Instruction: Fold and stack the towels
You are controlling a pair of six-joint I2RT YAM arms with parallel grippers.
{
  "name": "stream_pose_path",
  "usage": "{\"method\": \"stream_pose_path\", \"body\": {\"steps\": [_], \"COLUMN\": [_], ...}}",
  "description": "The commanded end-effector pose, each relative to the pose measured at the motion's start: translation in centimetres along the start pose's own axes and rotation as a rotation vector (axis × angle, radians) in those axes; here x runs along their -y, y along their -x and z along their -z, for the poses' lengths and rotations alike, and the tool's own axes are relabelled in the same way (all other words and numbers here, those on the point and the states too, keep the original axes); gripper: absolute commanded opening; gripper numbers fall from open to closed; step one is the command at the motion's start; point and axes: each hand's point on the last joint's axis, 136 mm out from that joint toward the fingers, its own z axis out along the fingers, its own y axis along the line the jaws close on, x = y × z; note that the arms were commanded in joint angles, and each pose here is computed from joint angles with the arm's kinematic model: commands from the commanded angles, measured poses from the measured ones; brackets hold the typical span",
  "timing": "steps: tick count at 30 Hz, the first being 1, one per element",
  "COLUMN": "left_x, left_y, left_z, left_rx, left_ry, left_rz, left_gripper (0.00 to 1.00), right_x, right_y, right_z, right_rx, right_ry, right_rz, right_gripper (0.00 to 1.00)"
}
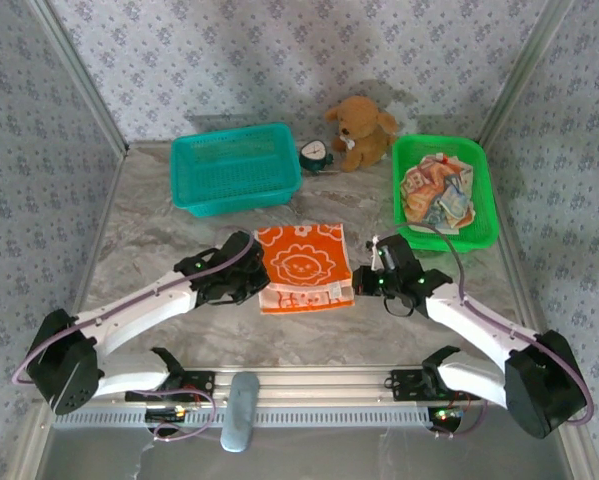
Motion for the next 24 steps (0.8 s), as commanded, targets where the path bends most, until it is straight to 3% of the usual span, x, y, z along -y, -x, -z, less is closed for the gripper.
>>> {"method": "stream_pose_path", "body": {"steps": [1, 5, 24], "left_x": [0.4, 0.4, -5.7], "left_y": [0.0, -0.4, -4.3], "left_z": [1.5, 1.4, -4.5], "left_rx": [0.01, 0.005, -0.109], "left_ry": [0.014, 0.021, 0.167], "left_rz": [0.002, -0.011, 0.027], "left_gripper": [0.0, 0.0, 0.0], "right_x": [-0.2, -0.2, 2.7], "right_y": [1.0, 1.5, -3.8], "right_z": [1.3, 1.5, -2.0], "right_rx": [0.015, 0.033, -0.096], "right_ry": [-0.015, -0.011, -0.045], "right_rz": [0.011, 0.009, -0.042], "right_gripper": [0.0, 0.0, 0.0]}}
